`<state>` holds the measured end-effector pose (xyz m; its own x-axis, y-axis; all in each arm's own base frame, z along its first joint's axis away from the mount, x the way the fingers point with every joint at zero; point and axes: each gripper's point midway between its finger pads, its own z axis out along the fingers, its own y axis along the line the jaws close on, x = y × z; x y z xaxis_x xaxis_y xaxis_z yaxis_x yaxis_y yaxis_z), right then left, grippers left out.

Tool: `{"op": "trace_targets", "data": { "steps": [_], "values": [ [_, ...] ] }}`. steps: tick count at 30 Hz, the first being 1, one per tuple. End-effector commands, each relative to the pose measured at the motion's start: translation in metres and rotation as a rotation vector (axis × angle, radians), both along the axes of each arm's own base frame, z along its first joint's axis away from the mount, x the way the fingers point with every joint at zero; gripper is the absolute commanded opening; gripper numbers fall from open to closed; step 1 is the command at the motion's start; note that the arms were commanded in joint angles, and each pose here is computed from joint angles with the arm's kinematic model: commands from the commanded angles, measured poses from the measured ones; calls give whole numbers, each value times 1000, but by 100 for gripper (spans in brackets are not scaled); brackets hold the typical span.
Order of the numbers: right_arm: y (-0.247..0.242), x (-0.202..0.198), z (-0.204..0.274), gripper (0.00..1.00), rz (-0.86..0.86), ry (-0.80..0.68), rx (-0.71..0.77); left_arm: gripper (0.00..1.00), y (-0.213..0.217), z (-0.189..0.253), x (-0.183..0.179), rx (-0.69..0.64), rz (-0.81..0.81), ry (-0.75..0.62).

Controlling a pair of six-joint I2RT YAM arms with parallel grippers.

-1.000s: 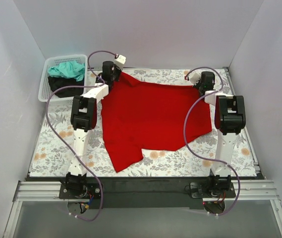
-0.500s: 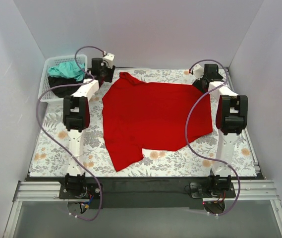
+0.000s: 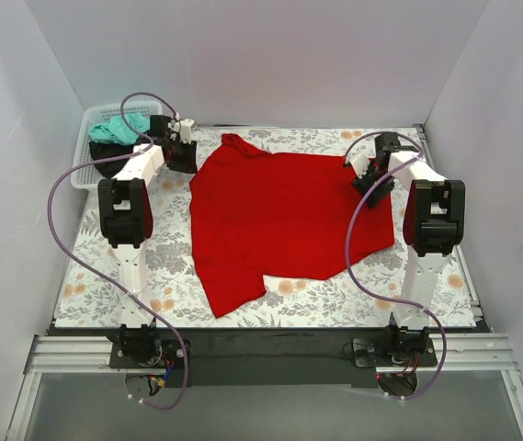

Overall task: Fold and stack the t-shirts
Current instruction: Flatten the tshirt out

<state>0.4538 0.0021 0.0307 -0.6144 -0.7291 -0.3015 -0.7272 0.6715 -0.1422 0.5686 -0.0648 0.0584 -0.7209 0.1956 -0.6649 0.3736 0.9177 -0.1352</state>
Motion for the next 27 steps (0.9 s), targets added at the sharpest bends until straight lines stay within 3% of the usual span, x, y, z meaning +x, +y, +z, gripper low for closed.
{"op": "trace_targets", "data": {
  "steps": [1, 8, 12, 18, 23, 27],
  "values": [
    [9, -35, -10, 47, -9, 120, 55, 32, -11, -6, -16, -36, -19, 83],
    [-2, -61, -46, 42, 3, 227, -3, 31, -9, -36, -34, -23, -12, 166],
    [-12, -62, -48, 41, 11, 232, -34, 3, 13, -48, -43, 91, 40, 190],
    [-35, -59, -36, 42, -22, 203, -53, 0, 38, -38, -55, 188, 94, 159],
    [-16, -67, 3, 44, 27, 136, -2, 28, 17, -4, -59, 83, 43, 118],
    [-12, -79, 29, 50, 39, 101, 8, 34, 4, 33, -63, 48, 37, 66]
  ]
}}
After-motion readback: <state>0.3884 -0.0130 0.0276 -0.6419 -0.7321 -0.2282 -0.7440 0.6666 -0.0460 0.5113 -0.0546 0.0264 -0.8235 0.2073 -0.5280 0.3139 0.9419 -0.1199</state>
